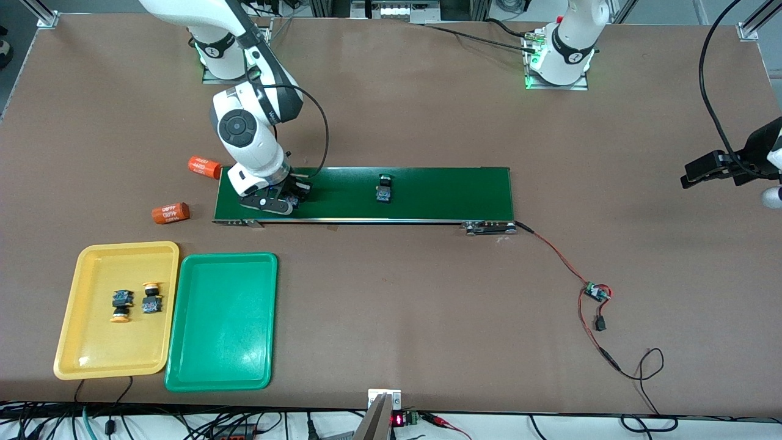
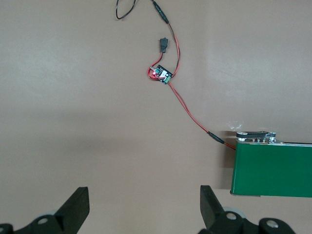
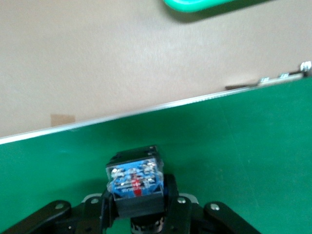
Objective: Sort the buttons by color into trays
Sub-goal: 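Carry the green-capped button into the green tray and release it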
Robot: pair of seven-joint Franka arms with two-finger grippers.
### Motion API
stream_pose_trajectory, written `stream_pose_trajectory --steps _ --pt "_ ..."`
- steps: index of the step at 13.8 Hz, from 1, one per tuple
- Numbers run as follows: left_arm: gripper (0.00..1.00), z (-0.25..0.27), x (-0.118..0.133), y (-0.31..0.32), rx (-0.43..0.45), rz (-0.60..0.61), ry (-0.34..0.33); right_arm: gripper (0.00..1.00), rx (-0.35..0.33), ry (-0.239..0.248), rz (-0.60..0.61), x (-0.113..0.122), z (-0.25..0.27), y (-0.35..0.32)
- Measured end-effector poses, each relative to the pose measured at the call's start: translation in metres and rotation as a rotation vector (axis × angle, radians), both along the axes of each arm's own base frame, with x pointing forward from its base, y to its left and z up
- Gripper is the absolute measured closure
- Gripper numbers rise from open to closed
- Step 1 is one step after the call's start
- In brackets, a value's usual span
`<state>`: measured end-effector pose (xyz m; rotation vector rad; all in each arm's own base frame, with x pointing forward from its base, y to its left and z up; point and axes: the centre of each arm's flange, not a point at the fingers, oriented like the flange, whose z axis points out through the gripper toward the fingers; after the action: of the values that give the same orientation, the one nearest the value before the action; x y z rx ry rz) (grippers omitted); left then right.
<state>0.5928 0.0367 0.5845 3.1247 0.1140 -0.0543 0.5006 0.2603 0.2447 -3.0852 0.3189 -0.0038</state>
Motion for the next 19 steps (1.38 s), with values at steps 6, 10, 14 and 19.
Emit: stream_pose_trajectory --steps 6,10,14,19 --pt "0.0 0.011 -0.006 -0.018 -0.001 -0.032 -0.003 0.59 0.024 -0.074 0.08 0.086 0.067 -0.046" --pt "0.0 0.009 -0.009 -0.01 -0.001 -0.015 0.016 0.59 -0.004 -0.124 0.115 0.161 0.048 -0.101" --pt "0.0 0.008 -0.009 -0.009 -0.001 -0.013 0.018 0.59 -0.021 -0.125 0.15 0.203 0.009 -0.152" --pt "0.0 0.007 -0.01 -0.009 -0.001 -0.012 0.02 0.48 -0.03 -0.131 0.145 0.224 -0.019 -0.194"
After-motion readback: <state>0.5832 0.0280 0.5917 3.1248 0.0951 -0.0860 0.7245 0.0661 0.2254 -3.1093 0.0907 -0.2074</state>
